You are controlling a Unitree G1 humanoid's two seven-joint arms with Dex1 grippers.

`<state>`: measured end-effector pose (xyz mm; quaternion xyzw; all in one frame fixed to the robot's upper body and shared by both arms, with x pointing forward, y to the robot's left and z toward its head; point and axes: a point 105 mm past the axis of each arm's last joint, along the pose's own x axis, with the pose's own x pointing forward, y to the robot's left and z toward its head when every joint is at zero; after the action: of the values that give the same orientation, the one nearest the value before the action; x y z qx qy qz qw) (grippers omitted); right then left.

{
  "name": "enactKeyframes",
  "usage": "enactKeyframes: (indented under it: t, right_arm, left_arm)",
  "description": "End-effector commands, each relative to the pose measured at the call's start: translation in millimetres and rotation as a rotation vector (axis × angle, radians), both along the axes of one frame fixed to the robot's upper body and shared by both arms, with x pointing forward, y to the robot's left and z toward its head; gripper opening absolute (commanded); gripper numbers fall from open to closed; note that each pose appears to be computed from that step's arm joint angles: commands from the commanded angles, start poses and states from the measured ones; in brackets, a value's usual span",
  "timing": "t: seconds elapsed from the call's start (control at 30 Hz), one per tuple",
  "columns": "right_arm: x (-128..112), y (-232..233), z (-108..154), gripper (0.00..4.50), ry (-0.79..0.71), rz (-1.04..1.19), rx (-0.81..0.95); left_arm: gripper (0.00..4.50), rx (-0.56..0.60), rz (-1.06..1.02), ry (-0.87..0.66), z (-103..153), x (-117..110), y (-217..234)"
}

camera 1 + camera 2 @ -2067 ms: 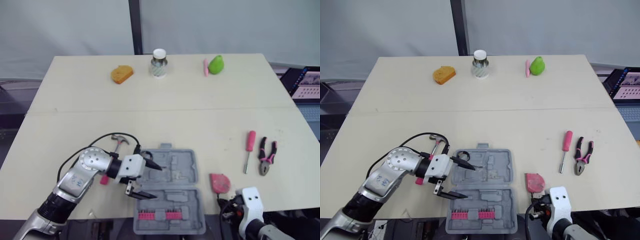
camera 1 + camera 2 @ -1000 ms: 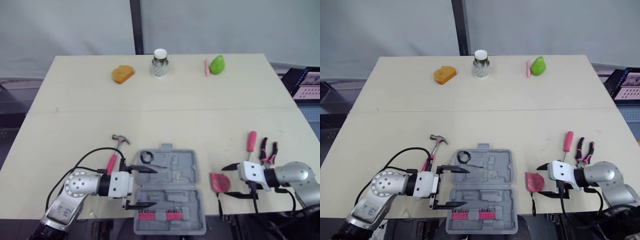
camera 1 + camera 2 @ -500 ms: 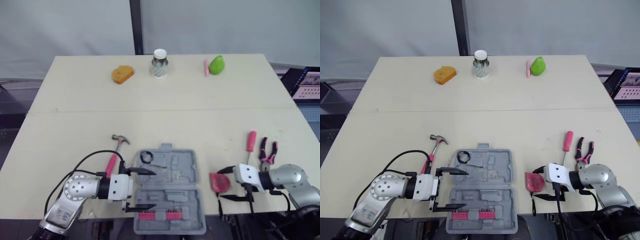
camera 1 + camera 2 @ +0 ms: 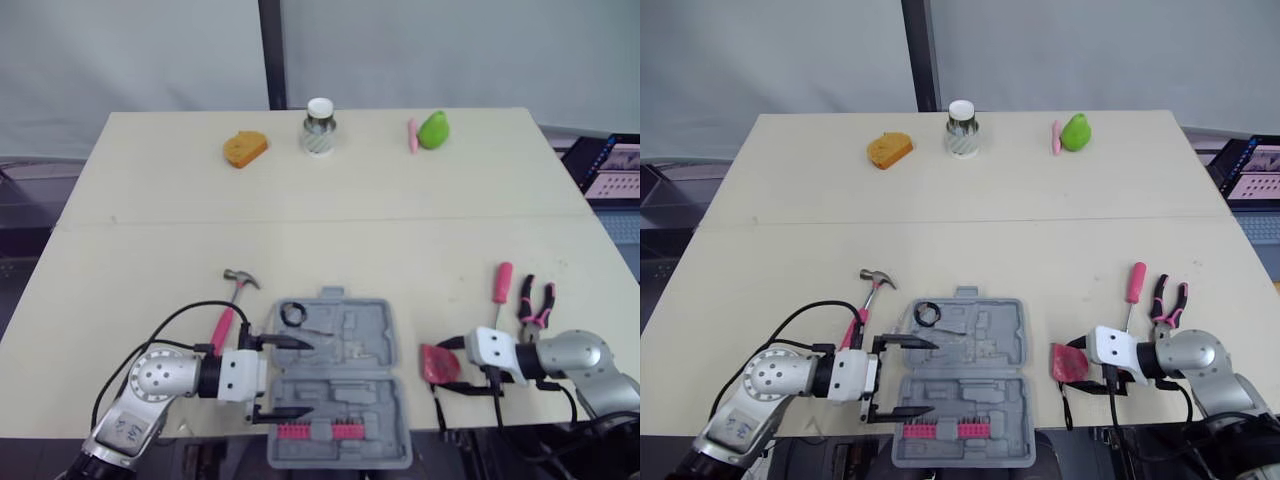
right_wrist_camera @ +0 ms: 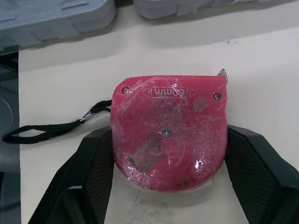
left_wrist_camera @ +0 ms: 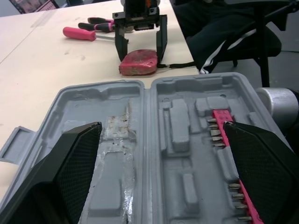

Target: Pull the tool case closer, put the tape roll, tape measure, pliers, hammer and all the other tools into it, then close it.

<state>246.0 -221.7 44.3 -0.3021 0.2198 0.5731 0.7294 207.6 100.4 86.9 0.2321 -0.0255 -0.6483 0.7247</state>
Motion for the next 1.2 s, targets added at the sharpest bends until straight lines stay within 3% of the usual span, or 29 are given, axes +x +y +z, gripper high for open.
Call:
enactKeyframes:
  t: [0.03,0.17,0.33,0.43,0.73,1.2]
  right_arm:
    - [4.0,12.1,37.1,2.95,-0.017,0.058,-0.020]
    - [13.9,40.6,72.6,2.95,-0.068,0.123,-0.160]
    - [23.7,75.7,91.8,2.95,-0.078,0.144,-0.379]
    - [38.6,83.5,90.6,2.95,-0.122,0.107,-0.444]
    - [53.5,97.3,87.2,2.95,-0.153,0.069,-0.524]
    - [53.7,124.6,84.8,2.95,-0.173,0.110,-0.515]
  left_arm:
    - [4.50,-0.004,0.071,-0.023,1.5,9.5,6.2]
    - [4.50,-0.021,0.134,-0.035,4.1,18.1,8.2]
    - [4.50,-0.045,0.180,-0.050,7.1,30.7,4.2]
    - [4.50,-0.060,0.189,-0.060,9.4,35.1,-0.5]
    - [4.50,-0.065,0.206,-0.072,10.8,37.0,-2.0]
    - [4.50,-0.082,0.241,-0.049,10.5,32.7,4.8]
